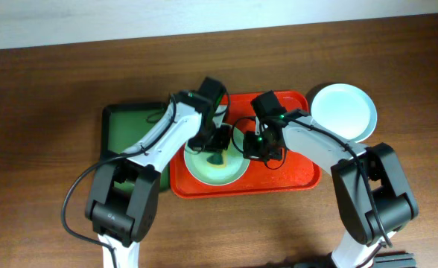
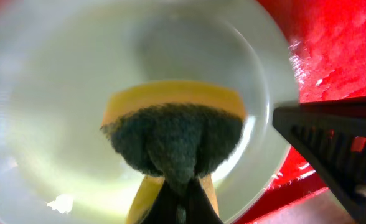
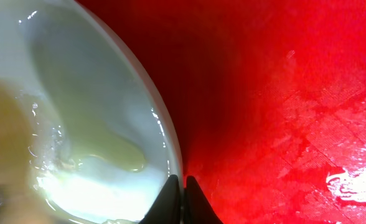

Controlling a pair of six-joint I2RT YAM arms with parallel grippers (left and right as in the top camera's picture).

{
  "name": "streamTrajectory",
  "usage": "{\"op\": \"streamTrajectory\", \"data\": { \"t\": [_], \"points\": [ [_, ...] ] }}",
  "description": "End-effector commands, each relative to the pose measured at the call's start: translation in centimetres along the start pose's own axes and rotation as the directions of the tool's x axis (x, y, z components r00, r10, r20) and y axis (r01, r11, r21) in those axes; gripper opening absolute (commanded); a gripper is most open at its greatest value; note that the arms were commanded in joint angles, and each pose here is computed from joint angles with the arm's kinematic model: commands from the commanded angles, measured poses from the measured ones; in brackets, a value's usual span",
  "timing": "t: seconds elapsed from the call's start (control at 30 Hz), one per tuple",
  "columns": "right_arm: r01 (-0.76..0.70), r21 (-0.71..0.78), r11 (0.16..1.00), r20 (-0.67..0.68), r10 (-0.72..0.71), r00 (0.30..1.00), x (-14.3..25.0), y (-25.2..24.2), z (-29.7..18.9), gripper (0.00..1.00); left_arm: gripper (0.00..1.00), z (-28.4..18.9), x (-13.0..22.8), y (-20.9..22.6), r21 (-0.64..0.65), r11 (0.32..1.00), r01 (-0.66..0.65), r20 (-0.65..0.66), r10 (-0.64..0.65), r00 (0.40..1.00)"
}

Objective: Clean dirty plates on tray and stack at the side
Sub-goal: 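Scrub the pale green plate with the sponge in the left gripper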

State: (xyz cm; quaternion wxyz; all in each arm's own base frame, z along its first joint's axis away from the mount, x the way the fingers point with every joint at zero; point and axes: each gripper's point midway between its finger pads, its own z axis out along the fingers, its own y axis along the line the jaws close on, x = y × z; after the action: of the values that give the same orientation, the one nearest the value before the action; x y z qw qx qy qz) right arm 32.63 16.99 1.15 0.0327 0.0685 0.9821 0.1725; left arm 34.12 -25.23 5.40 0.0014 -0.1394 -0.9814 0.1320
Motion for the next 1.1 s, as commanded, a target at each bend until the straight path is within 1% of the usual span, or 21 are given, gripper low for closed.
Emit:
{"op": "streamTrajectory", "data": {
  "t": [0.0,0.1,0.17,0.3,0.4,0.47,0.53,0.57,0.63,0.67,0.7,0.73,0.8,0.87,0.97,1.0,1.07],
  "points": [
    [0.009,0.010,1.000,0.005,-0.009,1.000,0.1,0.0,0.0,0.04,0.00,-4.1,-3.3,-0.1,-0.102,0.994,-0.047,0.122,0.060,0.991],
    [0.009,0.010,1.000,0.005,-0.009,1.000,0.1,0.0,0.0,0.04,0.00,-3.4,-2.8,0.8,-0.138,0.990,-0.040,0.106,0.055,0.993],
    [0.009,0.010,1.000,0.005,-0.009,1.000,0.1,0.0,0.0,0.04,0.00,-1.3,-1.8,1.3,-0.150,0.988,-0.044,0.065,0.054,0.996],
    [0.009,0.010,1.000,0.005,-0.009,1.000,0.1,0.0,0.0,0.04,0.00,3.1,-0.9,2.5,-0.166,0.985,-0.045,0.011,0.047,0.999],
    [0.009,0.010,1.000,0.005,-0.009,1.000,0.1,0.0,0.0,0.04,0.00,5.7,0.2,3.1,-0.170,0.985,-0.030,-0.049,0.022,0.999],
    [0.009,0.010,1.000,0.005,-0.009,1.000,0.1,0.0,0.0,0.04,0.00,6.4,1.3,1.3,-0.093,0.995,-0.039,-0.093,0.030,0.995],
    [0.009,0.010,1.000,0.006,-0.009,1.000,0.1,0.0,0.0,0.04,0.00,5.8,1.8,-1.4,0.029,0.997,-0.069,-0.115,0.072,0.991],
    [0.009,0.010,1.000,0.006,-0.009,1.000,0.1,0.0,0.0,0.04,0.00,4.8,1.4,-1.7,0.034,0.997,-0.073,-0.096,0.076,0.992],
    [0.009,0.010,1.000,0.005,-0.009,1.000,0.1,0.0,0.0,0.04,0.00,2.5,0.2,-1.1,-0.008,0.997,-0.072,-0.021,0.072,0.997],
    [0.009,0.010,1.000,0.005,-0.009,1.000,0.1,0.0,0.0,0.04,0.00,0.9,-0.7,0.1,-0.074,0.996,-0.043,0.034,0.046,0.998],
    [0.009,0.010,1.000,0.005,-0.009,1.000,0.1,0.0,0.0,0.04,0.00,0.2,-1.0,0.8,-0.111,0.994,-0.023,0.060,0.030,0.998],
    [0.009,0.010,1.000,0.005,-0.009,1.000,0.1,0.0,0.0,0.04,0.00,-1.0,-1.4,2.4,-0.188,0.982,0.011,0.097,0.007,0.995],
    [0.009,0.010,1.000,0.005,-0.009,1.000,0.1,0.0,0.0,0.04,0.00,-1.2,-1.2,4.5,-0.295,0.955,0.035,0.106,-0.004,0.994],
    [0.009,0.010,1.000,0.005,-0.009,1.000,0.1,0.0,0.0,0.04,0.00,-0.6,-0.7,6.5,-0.380,0.921,0.090,0.122,-0.047,0.991],
    [0.009,0.010,1.000,0.005,-0.009,1.000,0.1,0.0,0.0,0.04,0.00,1.5,-0.2,6.9,-0.370,0.925,0.089,0.129,-0.043,0.991],
    [0.009,0.010,1.000,0.005,-0.009,1.000,0.1,0.0,0.0,0.04,0.00,2.9,0.4,6.8,-0.337,0.938,0.085,0.122,-0.047,0.991],
    [0.009,0.010,1.000,0.006,-0.009,1.000,0.1,0.0,0.0,0.04,0.00,4.2,1.0,6.3,-0.282,0.956,0.082,0.105,-0.054,0.993]
  ]
}}
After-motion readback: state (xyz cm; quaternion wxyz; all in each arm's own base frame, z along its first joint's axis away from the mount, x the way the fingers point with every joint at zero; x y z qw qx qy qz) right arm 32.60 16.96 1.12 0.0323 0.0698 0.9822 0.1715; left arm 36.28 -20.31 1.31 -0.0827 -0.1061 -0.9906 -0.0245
